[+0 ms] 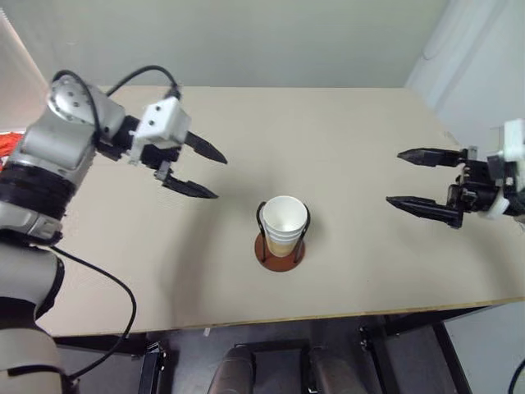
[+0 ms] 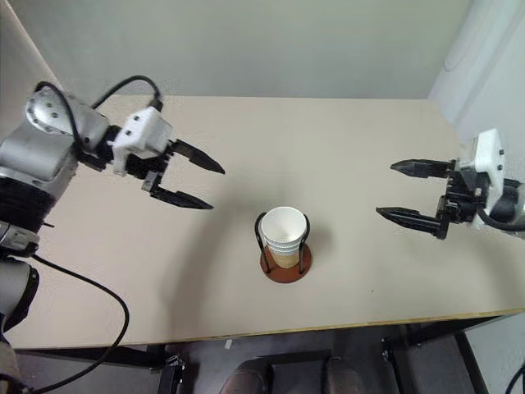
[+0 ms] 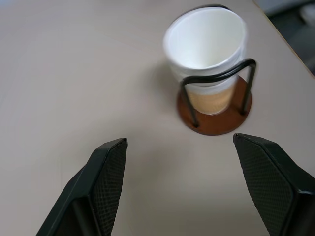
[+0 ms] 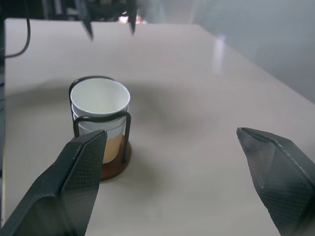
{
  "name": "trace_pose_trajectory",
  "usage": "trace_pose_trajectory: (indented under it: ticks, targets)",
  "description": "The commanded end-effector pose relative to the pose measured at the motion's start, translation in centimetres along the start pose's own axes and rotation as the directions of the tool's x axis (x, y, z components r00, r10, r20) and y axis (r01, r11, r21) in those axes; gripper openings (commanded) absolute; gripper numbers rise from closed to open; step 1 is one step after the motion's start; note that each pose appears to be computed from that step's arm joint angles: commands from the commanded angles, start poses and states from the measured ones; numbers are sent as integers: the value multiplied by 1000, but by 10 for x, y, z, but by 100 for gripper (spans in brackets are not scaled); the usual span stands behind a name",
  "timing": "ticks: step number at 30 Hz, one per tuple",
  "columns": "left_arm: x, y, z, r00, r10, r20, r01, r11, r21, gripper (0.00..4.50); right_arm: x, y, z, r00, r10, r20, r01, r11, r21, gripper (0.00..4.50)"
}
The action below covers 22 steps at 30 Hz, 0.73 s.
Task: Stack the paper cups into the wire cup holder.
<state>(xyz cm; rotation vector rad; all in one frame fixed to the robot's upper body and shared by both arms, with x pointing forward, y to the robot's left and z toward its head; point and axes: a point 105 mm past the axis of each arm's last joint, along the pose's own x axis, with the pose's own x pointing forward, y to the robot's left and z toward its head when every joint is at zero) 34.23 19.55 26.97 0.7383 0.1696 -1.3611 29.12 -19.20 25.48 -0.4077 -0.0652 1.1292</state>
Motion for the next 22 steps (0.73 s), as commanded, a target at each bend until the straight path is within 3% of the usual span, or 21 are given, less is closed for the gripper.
trace_pose_trajectory:
  ticks: [1, 11, 22]
  targets:
    - [-28, -4, -17, 995, 96, -15, -97, 992, -85, 376, 2, -10, -4, 999, 9, -32, -9, 1000, -14, 450]
    - [-43, -49, -41, 996, 75, -48, -85, 967, -239, 376, 1, -29, -10, 993, 72, -94, -74, 997, -16, 450]
    - [-40, -57, -44, 995, 84, -53, -96, 956, -277, 376, -1, -33, -14, 991, 81, -106, -83, 996, -17, 450]
